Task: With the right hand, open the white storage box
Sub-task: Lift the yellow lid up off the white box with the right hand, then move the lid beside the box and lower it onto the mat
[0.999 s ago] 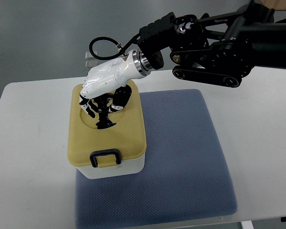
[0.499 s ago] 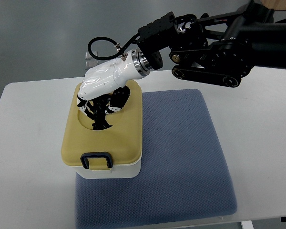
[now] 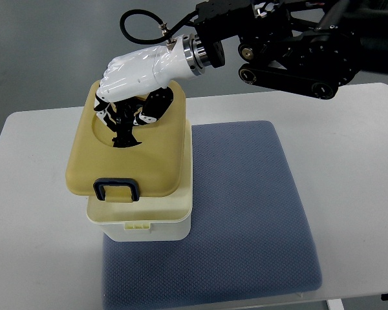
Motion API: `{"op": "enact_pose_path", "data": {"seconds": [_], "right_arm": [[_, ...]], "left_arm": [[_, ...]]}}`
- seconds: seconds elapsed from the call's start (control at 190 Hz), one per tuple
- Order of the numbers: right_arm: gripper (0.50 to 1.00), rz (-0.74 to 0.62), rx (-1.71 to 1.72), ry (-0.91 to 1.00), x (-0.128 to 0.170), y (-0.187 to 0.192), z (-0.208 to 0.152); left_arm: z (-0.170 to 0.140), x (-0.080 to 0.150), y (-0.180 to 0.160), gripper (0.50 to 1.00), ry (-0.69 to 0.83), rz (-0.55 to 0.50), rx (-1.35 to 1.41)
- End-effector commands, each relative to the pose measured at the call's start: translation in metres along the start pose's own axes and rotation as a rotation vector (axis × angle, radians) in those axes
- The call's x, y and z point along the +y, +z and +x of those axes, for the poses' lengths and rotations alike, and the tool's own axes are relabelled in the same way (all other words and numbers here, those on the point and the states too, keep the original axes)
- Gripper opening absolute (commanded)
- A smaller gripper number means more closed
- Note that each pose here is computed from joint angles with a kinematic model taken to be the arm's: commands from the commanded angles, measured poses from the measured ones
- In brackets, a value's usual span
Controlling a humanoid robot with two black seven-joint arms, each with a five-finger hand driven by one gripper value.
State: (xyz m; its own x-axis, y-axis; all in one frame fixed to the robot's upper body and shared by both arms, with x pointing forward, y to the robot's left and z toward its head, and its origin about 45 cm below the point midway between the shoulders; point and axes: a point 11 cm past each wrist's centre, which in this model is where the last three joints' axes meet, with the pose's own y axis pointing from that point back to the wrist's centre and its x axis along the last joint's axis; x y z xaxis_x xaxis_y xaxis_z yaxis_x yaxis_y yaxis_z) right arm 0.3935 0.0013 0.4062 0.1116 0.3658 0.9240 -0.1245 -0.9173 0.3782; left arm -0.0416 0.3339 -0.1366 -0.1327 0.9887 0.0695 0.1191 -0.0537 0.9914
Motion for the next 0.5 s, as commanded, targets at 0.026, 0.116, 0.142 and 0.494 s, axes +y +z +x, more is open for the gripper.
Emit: {"op": "enact_pose_path", "data": {"seconds": [0.026, 0.116, 0.142, 0.494], "right_arm": [[0.500, -0.061, -0.015, 0.022, 0.025, 0.018, -0.001], [0.500, -0.118, -0.033, 0.041, 0.048, 0.034, -0.006], [0.500, -0.142, -0.045, 0.046, 0.058, 0.041, -0.010], [0.500, -0.376, -0.163, 0.102, 0.152, 0.091, -0.091]], "left_arm": [[0.000, 0.000, 0.000, 1.000, 0.001, 0.000, 0.000], [0.000, 0.000, 0.000, 1.000, -0.001, 0.000, 0.000], [0.000, 0.000, 0.000, 1.000, 0.001, 0.000, 0.000], [0.000, 0.000, 0.000, 1.000, -0.001, 0.000, 0.000]]}}
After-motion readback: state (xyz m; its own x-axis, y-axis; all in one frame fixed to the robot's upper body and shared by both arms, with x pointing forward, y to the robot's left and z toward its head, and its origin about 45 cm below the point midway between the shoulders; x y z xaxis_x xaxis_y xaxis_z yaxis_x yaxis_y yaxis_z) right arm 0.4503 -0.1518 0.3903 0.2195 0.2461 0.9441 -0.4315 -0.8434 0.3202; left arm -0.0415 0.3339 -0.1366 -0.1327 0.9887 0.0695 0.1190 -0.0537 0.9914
